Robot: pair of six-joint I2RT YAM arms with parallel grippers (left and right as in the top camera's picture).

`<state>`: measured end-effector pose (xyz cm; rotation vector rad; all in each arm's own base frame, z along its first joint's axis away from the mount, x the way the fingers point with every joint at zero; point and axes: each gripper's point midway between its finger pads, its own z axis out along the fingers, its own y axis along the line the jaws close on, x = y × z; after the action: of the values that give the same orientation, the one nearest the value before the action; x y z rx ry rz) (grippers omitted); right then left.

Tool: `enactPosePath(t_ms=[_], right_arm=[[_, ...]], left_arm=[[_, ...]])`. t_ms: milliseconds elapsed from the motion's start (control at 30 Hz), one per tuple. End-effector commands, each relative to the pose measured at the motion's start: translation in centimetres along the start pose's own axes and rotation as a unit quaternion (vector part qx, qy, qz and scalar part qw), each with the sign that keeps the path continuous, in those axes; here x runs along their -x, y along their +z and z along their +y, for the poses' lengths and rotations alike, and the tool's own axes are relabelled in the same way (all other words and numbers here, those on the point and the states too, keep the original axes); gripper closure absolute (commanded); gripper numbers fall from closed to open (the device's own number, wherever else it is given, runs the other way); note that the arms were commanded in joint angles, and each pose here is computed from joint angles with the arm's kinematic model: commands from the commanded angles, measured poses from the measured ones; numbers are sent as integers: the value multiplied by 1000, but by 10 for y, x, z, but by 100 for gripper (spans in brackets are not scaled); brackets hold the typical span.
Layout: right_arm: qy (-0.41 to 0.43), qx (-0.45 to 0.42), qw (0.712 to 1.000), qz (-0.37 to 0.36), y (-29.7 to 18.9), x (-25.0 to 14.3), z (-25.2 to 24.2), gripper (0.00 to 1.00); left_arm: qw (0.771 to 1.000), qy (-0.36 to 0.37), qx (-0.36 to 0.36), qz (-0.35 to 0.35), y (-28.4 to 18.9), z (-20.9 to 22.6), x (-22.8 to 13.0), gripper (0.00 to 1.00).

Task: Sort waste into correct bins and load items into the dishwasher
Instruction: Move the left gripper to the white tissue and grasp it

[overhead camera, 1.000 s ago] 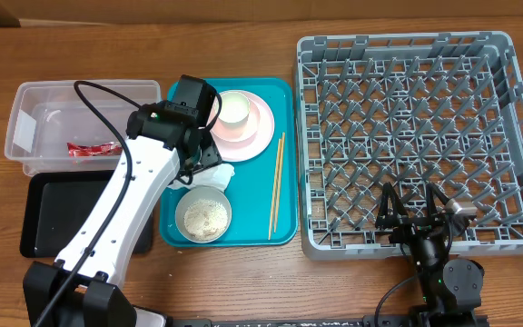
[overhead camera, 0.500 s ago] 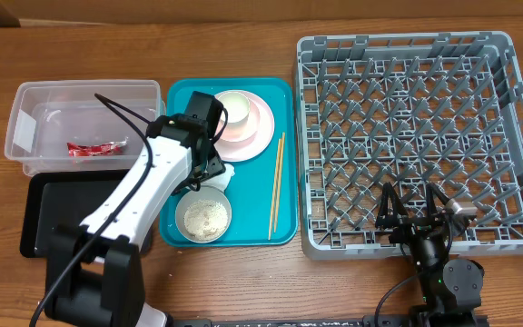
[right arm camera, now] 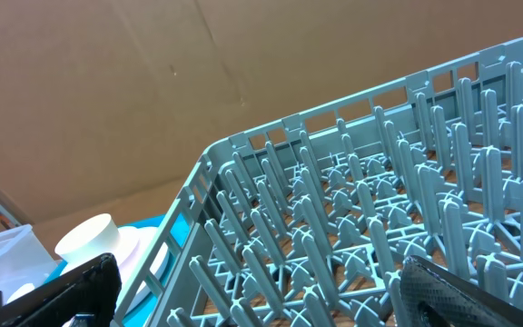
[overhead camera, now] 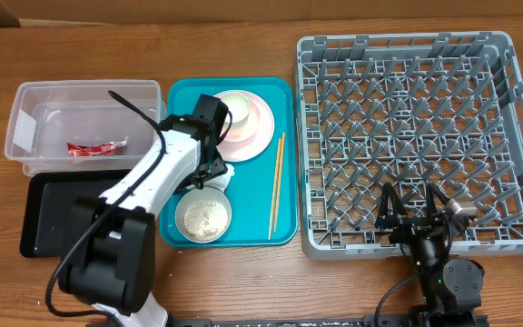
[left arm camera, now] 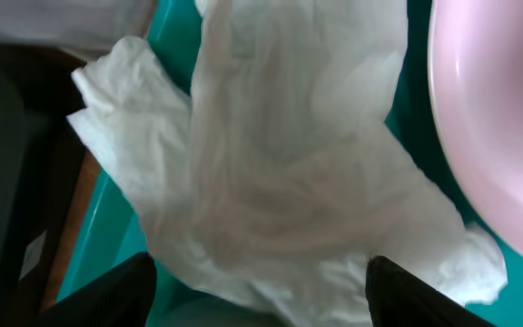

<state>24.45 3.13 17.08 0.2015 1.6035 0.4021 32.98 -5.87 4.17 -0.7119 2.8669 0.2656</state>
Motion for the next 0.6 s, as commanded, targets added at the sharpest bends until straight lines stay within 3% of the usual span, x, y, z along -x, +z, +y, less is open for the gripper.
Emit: enactPosePath(t_ms=[0,67,167,267,567], right_arm=[[-2,-1,1000,-2,0,-1,-2,0],[-2,-1,1000,-2,0,-1,-2,0],[-2,-1,1000,-2,0,-1,-2,0],[-2,-1,1000,-2,0,-1,-2,0],[-2,-1,1000,-2,0,-1,-2,0]], left_arm=[[1000,-7,20,-4,11,5,2,26],[1000,-8,16,-7,11,4,4,28],[1000,-9,15,-9,11,3,4,41],[1000,-8,11,-5,11,1,3,45],[1000,-7,3,-1,12,-2,2,39]])
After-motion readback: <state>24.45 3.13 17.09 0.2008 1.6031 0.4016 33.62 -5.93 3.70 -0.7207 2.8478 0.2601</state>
